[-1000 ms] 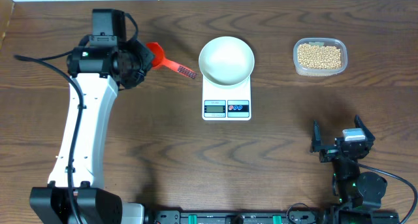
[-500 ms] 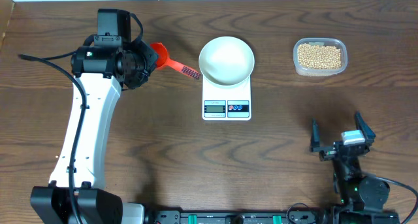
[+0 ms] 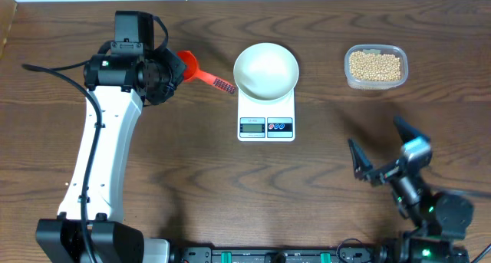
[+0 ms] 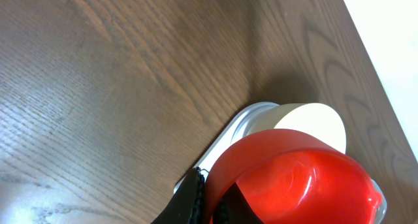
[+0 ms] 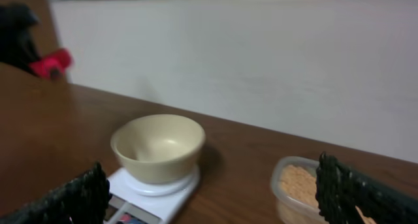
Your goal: Scoop item into bowl and weigh 50g on scale
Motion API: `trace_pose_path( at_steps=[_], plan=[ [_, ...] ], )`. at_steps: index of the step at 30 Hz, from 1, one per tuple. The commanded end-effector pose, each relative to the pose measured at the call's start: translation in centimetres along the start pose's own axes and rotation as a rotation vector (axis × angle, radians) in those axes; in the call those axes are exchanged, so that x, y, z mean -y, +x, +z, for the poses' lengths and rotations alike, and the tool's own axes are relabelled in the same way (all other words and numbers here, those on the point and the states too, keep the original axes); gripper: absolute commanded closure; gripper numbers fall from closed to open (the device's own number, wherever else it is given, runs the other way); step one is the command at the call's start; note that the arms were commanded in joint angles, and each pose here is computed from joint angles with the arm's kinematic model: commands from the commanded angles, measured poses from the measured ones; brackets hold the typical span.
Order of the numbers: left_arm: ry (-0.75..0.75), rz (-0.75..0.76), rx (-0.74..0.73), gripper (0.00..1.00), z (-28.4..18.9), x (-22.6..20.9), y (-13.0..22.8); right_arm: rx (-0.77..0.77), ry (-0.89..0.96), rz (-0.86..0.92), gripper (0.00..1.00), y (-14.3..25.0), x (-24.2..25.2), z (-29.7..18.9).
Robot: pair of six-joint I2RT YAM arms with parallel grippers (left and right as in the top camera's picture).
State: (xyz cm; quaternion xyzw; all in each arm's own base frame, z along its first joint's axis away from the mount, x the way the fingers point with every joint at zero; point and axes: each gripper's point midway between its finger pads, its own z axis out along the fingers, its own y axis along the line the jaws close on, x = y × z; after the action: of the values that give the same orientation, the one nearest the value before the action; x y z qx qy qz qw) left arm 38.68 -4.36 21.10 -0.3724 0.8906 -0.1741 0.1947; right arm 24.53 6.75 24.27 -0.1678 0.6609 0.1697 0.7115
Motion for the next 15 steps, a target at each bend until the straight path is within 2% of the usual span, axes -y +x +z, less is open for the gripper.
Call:
trace_pose_path(
  at_steps=[1, 7, 15],
  plan=[
    [-0.017, -0.007, -0.012, 0.93, 0.4, -0.4, 0.3, -0.028, -0.143, 0.049, 0.01, -3.4, -1.3, 1.8],
    [-0.016, -0.032, -0.014, 0.93, 0.4, -0.2, 0.5, -0.169, -0.346, 0.184, 0.01, -5.2, -1.7, 5.4],
    [0.023, -0.054, -0.025, 0.93, 0.7, 1.9, 2.1, -0.305, -0.669, 0.469, 0.01, -7.3, -2.0, 9.5]
  ],
)
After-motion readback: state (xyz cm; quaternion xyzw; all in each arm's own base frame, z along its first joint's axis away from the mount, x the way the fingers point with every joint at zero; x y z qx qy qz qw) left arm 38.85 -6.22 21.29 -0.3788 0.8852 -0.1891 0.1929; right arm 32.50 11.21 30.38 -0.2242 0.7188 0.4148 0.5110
